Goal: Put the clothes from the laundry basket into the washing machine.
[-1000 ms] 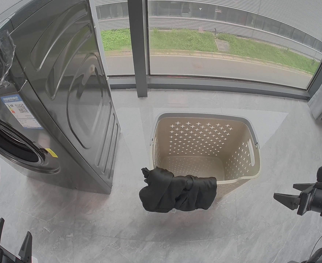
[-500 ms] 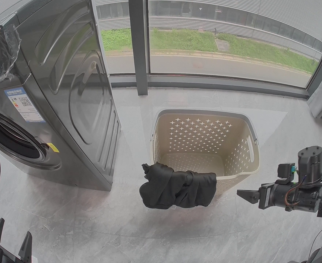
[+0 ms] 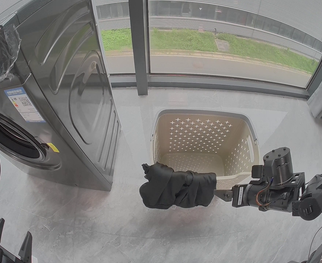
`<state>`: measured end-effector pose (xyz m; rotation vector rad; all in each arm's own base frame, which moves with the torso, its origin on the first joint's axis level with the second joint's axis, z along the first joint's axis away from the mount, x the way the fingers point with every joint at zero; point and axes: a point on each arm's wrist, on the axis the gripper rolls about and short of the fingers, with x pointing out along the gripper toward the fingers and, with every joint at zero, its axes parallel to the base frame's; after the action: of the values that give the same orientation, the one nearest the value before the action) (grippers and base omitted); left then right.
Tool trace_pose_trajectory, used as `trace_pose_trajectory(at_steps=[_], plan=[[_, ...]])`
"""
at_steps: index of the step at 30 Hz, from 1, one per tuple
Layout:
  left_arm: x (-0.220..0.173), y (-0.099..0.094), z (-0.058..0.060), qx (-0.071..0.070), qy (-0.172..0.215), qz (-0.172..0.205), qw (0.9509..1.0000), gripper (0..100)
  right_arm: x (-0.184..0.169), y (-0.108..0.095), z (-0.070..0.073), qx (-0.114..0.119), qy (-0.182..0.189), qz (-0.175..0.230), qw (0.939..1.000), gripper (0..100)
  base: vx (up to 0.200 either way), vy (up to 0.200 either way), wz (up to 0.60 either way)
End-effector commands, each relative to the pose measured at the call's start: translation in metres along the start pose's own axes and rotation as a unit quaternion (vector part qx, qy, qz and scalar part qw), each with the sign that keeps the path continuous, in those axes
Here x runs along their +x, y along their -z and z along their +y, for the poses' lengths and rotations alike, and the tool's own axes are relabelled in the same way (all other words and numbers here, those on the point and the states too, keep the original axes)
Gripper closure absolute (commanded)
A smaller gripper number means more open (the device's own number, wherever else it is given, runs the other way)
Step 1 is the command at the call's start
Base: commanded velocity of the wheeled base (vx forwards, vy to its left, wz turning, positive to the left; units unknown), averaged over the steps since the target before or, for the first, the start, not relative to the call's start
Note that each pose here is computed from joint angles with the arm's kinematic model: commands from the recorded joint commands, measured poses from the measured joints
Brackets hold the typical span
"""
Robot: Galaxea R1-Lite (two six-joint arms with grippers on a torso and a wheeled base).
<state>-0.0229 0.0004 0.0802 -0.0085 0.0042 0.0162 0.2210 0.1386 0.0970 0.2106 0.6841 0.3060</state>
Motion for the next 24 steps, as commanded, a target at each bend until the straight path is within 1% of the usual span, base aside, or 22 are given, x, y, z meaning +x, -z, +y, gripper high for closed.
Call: trace_pose_trajectory(at_steps=[1, 4, 9, 11, 14, 16, 17, 19, 24], plan=[[0.0, 0.004, 0.0, -0.001, 0.0, 0.003, 1.0, 0, 0.016, 0.005, 0.004, -0.001, 0.003, 0.017, 0.9999, 0, 0.0, 0.0, 0.0], [0.0, 0.004, 0.0, -0.002, 0.0, 0.003, 1.0, 0, 0.022, 0.006, 0.008, 0.004, 0.002, 0.022, 0.9998, 0, 0.0, 0.0, 0.0], [0.0, 0.004, 0.0, -0.003, 0.0, 0.003, 1.0, 0, 0.036, 0.005, 0.011, 0.012, 0.014, 0.021, 0.9996, 0, 0.0, 0.0, 0.0], [0.0, 0.004, 0.0, -0.003, -0.001, 0.003, 1.0, 0, 0.04, 0.008, 0.012, 0.015, 0.016, 0.027, 0.9994, 0, 0.0, 0.0, 0.0], [0.0, 0.004, 0.0, -0.004, -0.001, 0.003, 1.0, 0, 0.048, 0.016, 0.014, 0.012, 0.019, 0.043, 0.9988, 0, 0.0, 0.0, 0.0], [0.0, 0.004, 0.0, -0.005, -0.002, 0.003, 1.0, 0, 0.052, 0.018, 0.016, 0.01, 0.019, 0.046, 0.9987, 0, 0.0, 0.0, 0.0], [0.0, 0.004, 0.0, -0.005, -0.002, 0.003, 1.0, 0, 0.052, 0.018, 0.016, 0.01, 0.019, 0.046, 0.9987, 0, 0.0, 0.0, 0.0], [0.0, 0.004, 0.0, -0.009, -0.003, 0.003, 1.0, 0, 0.063, 0.019, 0.016, 0.012, 0.018, 0.035, 0.9992, 0, 0.0, 0.0, 0.0], [0.0, 0.004, 0.0, -0.009, -0.003, 0.003, 1.0, 0, 0.079, 0.026, 0.016, 0.01, 0.014, 0.022, 0.9996, 0, 0.0, 0.0, 0.0]])
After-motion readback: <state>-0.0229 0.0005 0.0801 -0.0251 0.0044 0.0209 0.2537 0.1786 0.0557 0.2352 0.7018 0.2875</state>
